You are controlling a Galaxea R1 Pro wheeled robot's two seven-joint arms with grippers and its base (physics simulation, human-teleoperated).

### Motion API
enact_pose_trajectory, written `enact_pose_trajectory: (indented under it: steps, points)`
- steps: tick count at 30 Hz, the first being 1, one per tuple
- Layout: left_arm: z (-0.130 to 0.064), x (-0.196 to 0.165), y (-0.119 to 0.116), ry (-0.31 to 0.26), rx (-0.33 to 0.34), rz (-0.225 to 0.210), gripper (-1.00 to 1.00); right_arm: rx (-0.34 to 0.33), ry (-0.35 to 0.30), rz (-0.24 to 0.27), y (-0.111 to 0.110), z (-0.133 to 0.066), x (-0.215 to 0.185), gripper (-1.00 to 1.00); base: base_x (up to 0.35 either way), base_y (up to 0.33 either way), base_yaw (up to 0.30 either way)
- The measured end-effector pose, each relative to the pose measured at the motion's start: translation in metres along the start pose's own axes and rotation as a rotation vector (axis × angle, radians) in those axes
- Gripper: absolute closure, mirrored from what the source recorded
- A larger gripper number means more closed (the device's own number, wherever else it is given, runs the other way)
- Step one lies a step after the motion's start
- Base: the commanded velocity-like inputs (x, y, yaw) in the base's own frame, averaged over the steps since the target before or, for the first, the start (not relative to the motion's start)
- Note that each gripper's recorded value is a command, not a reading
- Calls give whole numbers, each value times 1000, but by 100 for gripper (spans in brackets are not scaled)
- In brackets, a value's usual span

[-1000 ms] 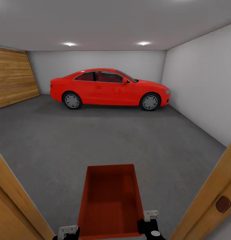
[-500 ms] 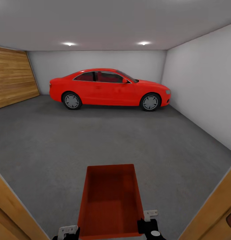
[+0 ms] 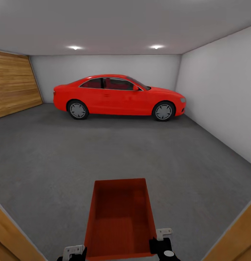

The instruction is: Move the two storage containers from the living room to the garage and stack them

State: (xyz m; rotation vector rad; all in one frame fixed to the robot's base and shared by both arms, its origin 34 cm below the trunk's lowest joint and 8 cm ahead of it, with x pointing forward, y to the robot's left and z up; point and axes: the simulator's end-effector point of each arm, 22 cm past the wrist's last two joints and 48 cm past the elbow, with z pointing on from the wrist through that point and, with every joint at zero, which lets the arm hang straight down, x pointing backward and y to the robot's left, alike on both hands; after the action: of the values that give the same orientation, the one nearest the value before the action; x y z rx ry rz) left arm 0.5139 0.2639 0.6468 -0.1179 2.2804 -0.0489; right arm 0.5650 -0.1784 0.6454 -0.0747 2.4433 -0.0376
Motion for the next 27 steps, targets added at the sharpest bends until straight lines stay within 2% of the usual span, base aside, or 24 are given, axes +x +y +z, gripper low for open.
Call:
enact_pose_trajectory:
  steps: [14,27]
  points:
    - [0,0,0,0,6,0,100,0,2,2,0,0,1,100,81,41,0]
    - [0,0,0,0,0,0,100,1,6,5,0,0,3,100,18,7,0]
